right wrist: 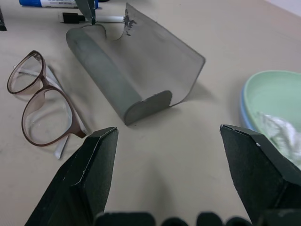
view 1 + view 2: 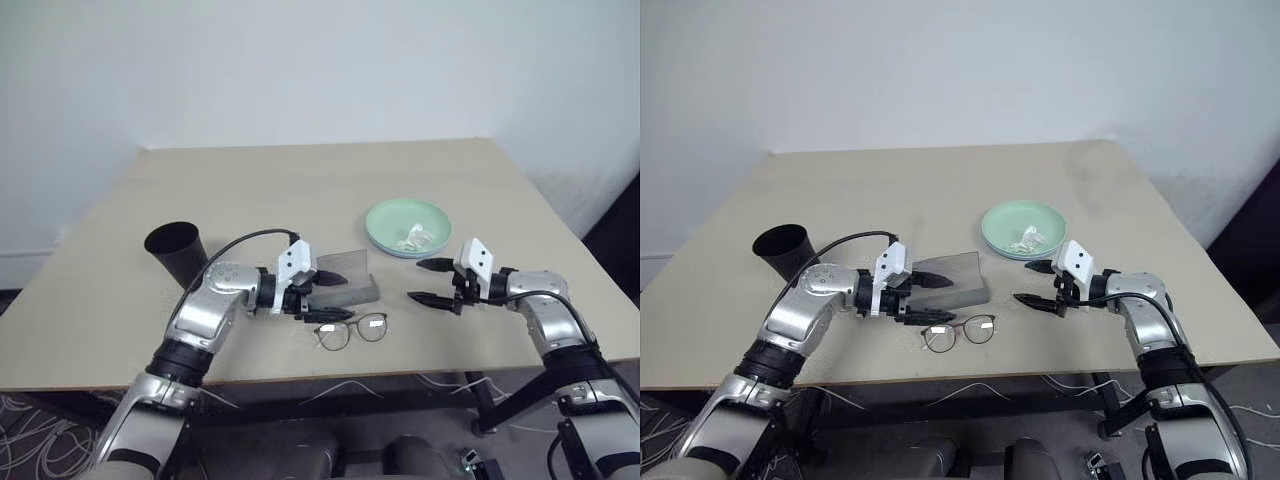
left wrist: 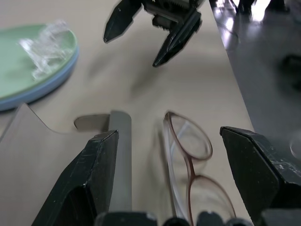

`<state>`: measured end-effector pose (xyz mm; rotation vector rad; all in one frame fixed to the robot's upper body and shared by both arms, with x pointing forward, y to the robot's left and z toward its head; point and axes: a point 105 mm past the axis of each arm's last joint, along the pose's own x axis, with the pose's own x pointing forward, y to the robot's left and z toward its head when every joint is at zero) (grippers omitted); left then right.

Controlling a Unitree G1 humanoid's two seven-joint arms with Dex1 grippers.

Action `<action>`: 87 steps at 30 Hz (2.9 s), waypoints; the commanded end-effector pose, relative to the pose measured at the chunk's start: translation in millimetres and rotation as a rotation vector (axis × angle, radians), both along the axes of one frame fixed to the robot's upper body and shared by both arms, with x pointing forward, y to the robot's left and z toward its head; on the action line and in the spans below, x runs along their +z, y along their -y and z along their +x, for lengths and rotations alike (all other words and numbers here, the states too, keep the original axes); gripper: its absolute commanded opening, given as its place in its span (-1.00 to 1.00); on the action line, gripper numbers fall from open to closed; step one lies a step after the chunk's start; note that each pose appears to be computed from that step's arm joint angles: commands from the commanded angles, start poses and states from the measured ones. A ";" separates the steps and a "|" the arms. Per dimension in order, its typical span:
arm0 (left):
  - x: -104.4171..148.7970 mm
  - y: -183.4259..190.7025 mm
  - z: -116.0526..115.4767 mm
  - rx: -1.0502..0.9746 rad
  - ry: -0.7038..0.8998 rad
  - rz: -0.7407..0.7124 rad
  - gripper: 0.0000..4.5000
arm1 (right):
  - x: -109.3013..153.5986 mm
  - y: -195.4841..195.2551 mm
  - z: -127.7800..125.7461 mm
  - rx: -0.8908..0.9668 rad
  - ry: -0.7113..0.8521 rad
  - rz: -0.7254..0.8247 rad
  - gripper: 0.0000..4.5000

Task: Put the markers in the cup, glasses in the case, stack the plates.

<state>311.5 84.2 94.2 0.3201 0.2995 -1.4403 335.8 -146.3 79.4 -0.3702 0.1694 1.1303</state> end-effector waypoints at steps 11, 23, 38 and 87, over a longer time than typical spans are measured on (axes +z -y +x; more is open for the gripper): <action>-9.9 13.4 4.0 -0.184 -0.004 0.170 0.63 | 15.2 -1.6 -3.4 -0.042 0.101 0.036 0.66; -20.8 31.1 9.8 -0.245 0.004 0.206 0.21 | 12.5 1.0 -7.0 -0.093 0.108 0.048 0.68; -24.6 30.4 9.6 -0.273 0.017 0.237 -0.43 | 11.5 5.7 -4.6 -0.119 0.125 0.023 0.68; 16.4 5.8 86.0 0.025 0.426 0.434 -0.99 | -2.3 13.8 -3.5 -0.072 0.168 -0.048 0.68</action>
